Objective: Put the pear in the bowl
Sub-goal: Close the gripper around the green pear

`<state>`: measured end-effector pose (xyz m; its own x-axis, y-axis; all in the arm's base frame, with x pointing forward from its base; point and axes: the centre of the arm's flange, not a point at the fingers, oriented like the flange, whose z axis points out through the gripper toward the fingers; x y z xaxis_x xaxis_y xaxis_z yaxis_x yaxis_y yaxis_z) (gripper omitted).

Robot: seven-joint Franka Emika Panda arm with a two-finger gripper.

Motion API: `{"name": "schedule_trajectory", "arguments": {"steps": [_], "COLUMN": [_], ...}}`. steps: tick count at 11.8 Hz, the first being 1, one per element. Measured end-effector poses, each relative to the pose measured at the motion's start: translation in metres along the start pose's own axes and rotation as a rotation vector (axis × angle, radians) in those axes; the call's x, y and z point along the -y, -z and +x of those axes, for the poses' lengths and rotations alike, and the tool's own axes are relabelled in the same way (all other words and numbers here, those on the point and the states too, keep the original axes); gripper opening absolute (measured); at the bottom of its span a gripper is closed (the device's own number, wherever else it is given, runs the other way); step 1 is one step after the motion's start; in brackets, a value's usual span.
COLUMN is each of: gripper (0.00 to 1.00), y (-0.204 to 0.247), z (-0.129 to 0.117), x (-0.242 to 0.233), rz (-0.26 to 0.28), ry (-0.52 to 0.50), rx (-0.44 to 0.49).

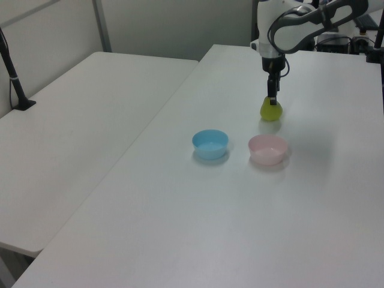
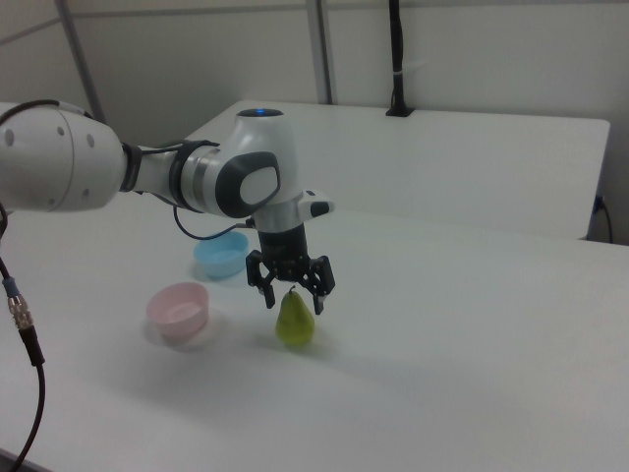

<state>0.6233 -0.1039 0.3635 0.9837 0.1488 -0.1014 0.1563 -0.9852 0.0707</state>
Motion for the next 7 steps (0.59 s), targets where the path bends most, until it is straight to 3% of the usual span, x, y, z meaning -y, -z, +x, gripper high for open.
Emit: {"name": "schedule_trajectory", "arguments": {"steps": [4, 6, 7], "gripper": [0.97, 0.66, 0.64], "y": [-0.027, -0.023, -0.023], "z": [0.011, 0.013, 0.013], "x": [0.006, 0.009, 0.009], "rz": [-0.004, -0.007, -0.008], "ry": [0.016, 0.024, 0.027], "rx": [-0.006, -0.016, -0.018]}}
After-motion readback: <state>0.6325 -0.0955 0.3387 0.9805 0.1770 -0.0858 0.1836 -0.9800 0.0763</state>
